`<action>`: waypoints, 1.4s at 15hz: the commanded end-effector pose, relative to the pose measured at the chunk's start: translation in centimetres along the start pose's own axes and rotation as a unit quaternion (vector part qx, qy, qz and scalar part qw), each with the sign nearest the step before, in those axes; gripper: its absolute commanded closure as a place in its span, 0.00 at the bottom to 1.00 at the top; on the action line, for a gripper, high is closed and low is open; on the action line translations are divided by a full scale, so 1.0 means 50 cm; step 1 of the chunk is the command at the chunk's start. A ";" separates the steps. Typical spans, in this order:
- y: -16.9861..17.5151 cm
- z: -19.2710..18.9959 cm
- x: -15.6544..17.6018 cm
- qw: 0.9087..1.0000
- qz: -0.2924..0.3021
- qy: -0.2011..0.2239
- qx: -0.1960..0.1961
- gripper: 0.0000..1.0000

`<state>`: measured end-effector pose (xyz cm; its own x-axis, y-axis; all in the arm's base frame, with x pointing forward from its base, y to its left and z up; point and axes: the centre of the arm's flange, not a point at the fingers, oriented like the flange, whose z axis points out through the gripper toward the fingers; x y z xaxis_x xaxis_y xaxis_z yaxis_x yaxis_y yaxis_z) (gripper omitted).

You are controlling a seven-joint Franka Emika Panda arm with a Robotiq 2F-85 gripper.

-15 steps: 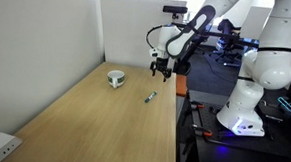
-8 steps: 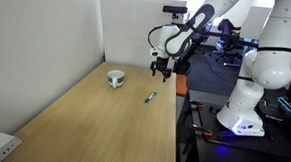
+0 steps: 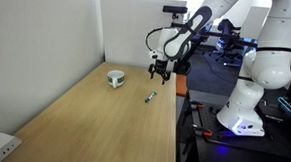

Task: Pick up the marker and place it in the cup

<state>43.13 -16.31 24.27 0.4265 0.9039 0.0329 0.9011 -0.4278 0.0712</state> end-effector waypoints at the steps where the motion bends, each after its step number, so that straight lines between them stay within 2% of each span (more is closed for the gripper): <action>1: -0.001 0.039 0.019 0.999 -0.054 -0.006 -0.008 0.00; 8: 0.005 0.101 0.054 0.994 -0.109 0.000 -0.013 0.00; 12: 0.010 0.127 0.066 0.994 -0.106 0.002 -0.025 0.00; 17: 0.011 0.150 0.065 0.994 -0.103 0.008 -0.019 0.01; 19: 0.011 0.159 0.061 0.995 -0.101 0.011 -0.016 0.09; 20: 0.010 0.162 0.059 0.995 -0.099 0.011 -0.014 0.23; 21: 0.009 0.166 0.057 0.995 -0.099 0.012 -0.012 0.23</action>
<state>45.24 -13.30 16.79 0.2485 0.9681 0.0314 0.9651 -0.2502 0.0771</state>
